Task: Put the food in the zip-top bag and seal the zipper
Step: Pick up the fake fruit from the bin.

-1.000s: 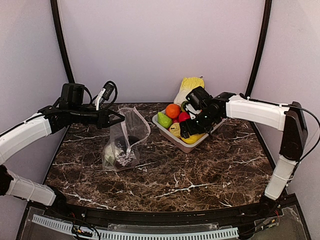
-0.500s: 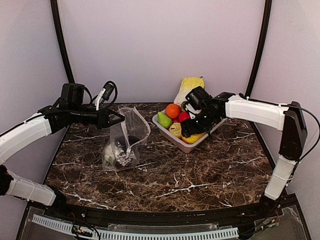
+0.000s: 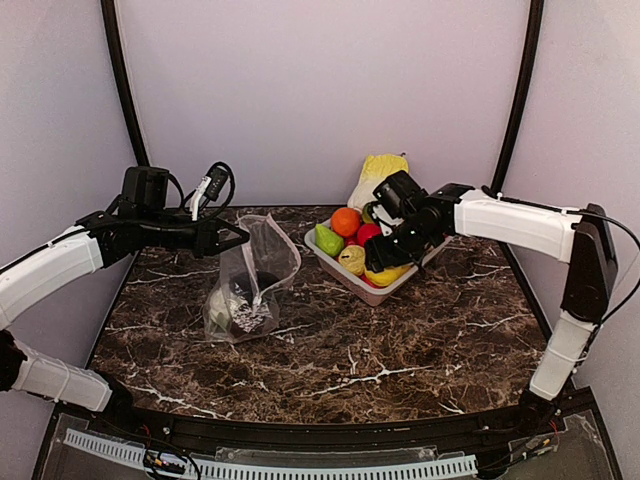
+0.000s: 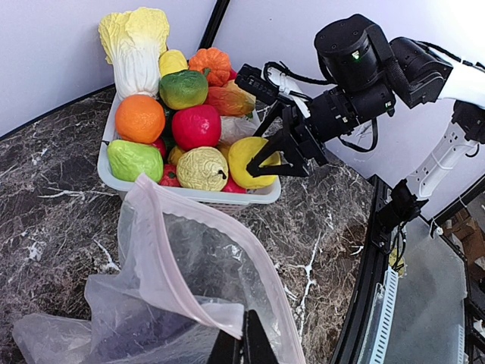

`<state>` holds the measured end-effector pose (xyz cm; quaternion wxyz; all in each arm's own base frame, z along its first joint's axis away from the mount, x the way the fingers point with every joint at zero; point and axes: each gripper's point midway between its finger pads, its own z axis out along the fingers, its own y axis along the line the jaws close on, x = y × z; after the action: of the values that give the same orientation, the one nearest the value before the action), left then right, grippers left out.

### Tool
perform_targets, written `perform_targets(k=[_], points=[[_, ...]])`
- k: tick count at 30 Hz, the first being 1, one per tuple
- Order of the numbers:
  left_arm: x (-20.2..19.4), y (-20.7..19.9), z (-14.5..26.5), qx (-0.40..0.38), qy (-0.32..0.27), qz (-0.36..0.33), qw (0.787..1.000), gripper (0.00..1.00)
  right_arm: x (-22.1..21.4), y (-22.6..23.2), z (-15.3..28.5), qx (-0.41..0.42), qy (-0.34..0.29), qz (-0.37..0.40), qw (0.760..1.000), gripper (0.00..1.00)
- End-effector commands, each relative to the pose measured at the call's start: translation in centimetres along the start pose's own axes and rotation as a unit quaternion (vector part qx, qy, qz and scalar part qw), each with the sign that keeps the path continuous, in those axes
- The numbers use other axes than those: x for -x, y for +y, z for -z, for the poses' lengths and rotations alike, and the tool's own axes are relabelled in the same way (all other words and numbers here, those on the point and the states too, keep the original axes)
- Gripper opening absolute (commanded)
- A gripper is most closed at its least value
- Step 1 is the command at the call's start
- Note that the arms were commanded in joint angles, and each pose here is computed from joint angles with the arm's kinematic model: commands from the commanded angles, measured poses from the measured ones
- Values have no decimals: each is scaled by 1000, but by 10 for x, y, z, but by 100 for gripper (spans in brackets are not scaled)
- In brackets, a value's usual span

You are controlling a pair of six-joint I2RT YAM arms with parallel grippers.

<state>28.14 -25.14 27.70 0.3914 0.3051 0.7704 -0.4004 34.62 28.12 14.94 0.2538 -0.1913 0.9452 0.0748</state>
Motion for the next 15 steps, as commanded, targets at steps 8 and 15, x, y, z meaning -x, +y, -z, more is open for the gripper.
perform_targets(k=[8, 15], points=[[9, -7, 8, 1, -15, -15, 1000, 1, 23, -3, 54, 25, -82, -16, 996, 65], [10, -8, 10, 1, -16, -19, 1000, 1, 35, 4, 90, 63, -136, -12, 989, 64]])
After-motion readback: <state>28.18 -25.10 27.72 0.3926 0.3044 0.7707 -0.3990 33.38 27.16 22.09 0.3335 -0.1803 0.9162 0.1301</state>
